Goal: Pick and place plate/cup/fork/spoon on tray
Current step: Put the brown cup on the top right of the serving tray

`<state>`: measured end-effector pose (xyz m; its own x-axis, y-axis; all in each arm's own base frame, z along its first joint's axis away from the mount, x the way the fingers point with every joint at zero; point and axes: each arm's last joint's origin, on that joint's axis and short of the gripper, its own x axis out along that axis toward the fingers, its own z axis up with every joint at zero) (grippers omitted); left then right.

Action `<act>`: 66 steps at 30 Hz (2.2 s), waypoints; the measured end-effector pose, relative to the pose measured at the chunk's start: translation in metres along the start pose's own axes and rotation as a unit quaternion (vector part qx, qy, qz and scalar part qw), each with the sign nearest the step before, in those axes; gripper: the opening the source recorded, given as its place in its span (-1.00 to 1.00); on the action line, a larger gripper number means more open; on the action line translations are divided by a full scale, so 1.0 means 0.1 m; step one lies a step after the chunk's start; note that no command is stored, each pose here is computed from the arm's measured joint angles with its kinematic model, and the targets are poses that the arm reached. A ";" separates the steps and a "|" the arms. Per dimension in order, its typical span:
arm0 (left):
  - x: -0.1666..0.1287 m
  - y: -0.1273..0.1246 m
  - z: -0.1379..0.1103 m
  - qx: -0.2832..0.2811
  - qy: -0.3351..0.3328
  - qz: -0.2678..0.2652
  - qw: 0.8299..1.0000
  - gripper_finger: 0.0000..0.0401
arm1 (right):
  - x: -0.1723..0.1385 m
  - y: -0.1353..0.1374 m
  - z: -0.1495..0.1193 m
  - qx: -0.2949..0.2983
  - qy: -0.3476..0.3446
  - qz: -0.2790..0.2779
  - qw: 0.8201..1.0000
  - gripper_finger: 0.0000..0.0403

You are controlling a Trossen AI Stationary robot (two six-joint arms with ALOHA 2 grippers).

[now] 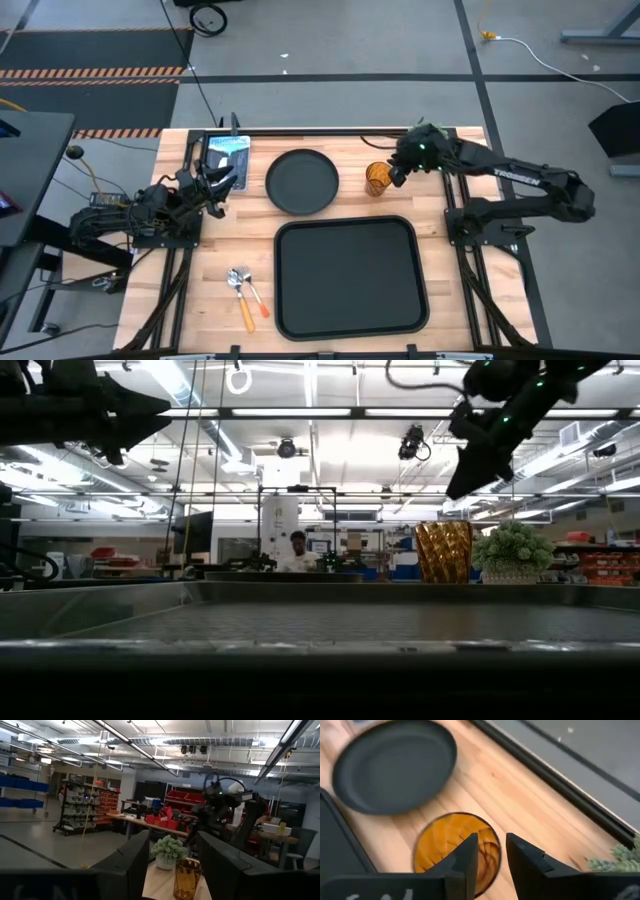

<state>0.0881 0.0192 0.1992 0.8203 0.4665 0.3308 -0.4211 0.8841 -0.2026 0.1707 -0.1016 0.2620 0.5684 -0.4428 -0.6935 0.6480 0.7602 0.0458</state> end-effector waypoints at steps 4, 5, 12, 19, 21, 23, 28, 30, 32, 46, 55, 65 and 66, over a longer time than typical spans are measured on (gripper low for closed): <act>0.00 0.00 -0.01 0.006 0.003 0.000 1.000 -0.14 | 0.13 -0.05 0.11 -0.019 0.053 -0.012 0.998 -0.27; 0.00 0.00 -0.01 0.007 0.005 0.001 1.000 -0.14 | 0.16 -0.05 0.14 -0.022 0.066 -0.015 0.997 -0.21; 0.00 0.00 -0.04 0.014 0.020 0.003 1.000 -0.14 | 0.36 -0.10 0.36 -0.041 0.166 -0.029 0.985 0.04; 0.00 0.01 -0.06 0.017 0.027 0.004 0.999 -0.14 | 0.48 -0.09 0.60 -0.053 0.229 -0.004 0.972 -0.05; 0.00 0.01 -0.06 0.017 0.027 0.004 0.999 -0.14 | 0.51 -0.08 0.63 -0.054 0.243 -0.005 0.968 -0.07; 0.00 0.01 -0.06 0.017 0.027 0.004 0.999 -0.14 | 0.55 -0.08 0.64 -0.056 0.258 -0.005 0.965 -0.08; 0.00 0.01 -0.06 0.015 0.027 0.004 1.000 -0.14 | 0.65 -0.05 0.61 -0.068 0.293 -0.002 0.954 -0.09; 0.00 0.01 -0.06 0.014 0.027 0.004 1.000 -0.14 | 0.69 -0.03 0.59 -0.071 0.303 -0.001 0.950 -0.09; 0.00 0.01 -0.06 0.014 0.027 0.004 1.000 -0.14 | 0.74 -0.02 0.58 -0.074 0.312 -0.001 0.947 -0.09; 0.00 0.01 -0.06 0.016 0.027 0.004 1.000 -0.14 | 0.85 0.01 0.51 -0.081 0.347 -0.004 0.934 -0.39; 0.00 0.01 -0.06 0.015 0.027 0.004 1.000 -0.14 | 0.84 0.01 0.49 -0.079 0.356 -0.005 0.931 -0.79; 0.00 0.01 -0.06 0.015 0.027 0.003 1.000 -0.14 | 0.83 0.01 0.49 -0.087 0.361 0.013 0.928 -0.92; 0.00 0.01 -0.06 0.015 0.027 0.004 1.000 -0.14 | 0.81 0.01 0.50 -0.087 0.366 0.015 0.927 -0.91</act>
<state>0.0900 0.0194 0.1938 0.8369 0.4714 0.2782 -0.4378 0.8815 -0.1767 0.2430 -0.1601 0.2414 0.0478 -0.0283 -0.9985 0.5097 0.8604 0.0000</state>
